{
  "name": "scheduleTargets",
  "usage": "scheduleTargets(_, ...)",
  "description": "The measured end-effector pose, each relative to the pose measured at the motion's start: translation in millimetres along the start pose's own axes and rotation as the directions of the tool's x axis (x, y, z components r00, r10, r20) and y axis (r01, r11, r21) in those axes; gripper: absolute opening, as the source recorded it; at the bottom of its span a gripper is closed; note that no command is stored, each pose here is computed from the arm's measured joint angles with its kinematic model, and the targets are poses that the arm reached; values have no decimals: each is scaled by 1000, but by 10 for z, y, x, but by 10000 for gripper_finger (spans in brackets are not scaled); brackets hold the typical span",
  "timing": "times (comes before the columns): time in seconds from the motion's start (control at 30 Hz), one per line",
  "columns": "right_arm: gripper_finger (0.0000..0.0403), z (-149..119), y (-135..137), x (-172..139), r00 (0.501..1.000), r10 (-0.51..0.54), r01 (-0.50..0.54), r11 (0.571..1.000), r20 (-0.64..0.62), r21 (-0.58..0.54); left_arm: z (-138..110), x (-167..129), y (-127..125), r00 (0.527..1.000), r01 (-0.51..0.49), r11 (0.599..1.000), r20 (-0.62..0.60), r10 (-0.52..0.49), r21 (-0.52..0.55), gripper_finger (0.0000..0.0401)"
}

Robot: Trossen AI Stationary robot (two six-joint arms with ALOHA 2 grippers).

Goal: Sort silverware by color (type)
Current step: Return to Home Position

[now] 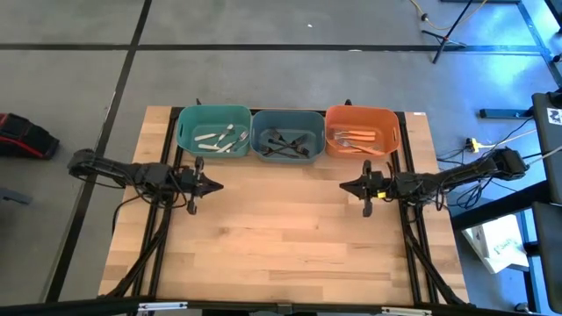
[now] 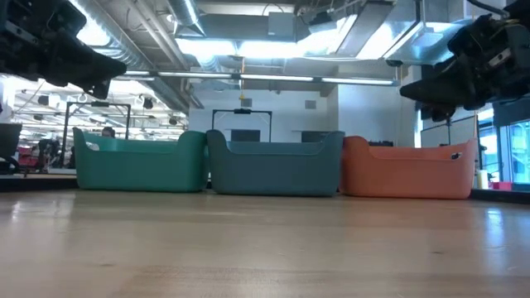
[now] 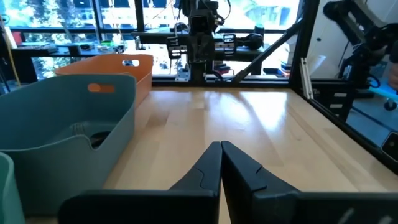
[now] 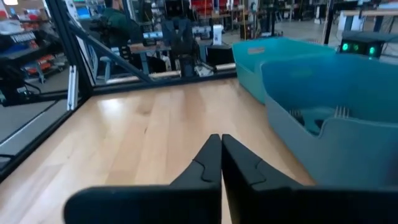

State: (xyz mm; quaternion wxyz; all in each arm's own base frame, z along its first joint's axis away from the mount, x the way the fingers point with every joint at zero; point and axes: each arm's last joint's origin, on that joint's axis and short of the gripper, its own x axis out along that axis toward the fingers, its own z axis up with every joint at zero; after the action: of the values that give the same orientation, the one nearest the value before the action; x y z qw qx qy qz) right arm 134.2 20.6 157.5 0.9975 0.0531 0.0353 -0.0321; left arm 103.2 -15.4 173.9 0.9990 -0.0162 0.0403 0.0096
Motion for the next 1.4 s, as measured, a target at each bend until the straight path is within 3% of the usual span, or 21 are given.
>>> scheduleTargets(0.47,1,19,-87,-304,1000,-17,17,1000,11,-4,-3,-113,29,999,-5,1000,33,5,2,6)
scheduleTargets(0.6,1,97,-73,-375,992,76,-77,997,98,10,-23,-113,26,1000,7,1000,11,-7,-20,6)
scheduleTargets(0.77,1,95,-52,-389,983,158,-158,987,93,-10,-17,-112,27,1000,1,1000,17,-1,1,6)
scheduleTargets(1.4,1,92,-52,-386,983,158,-157,987,90,-11,-19,-109,26,1000,3,1000,14,-3,12,6)
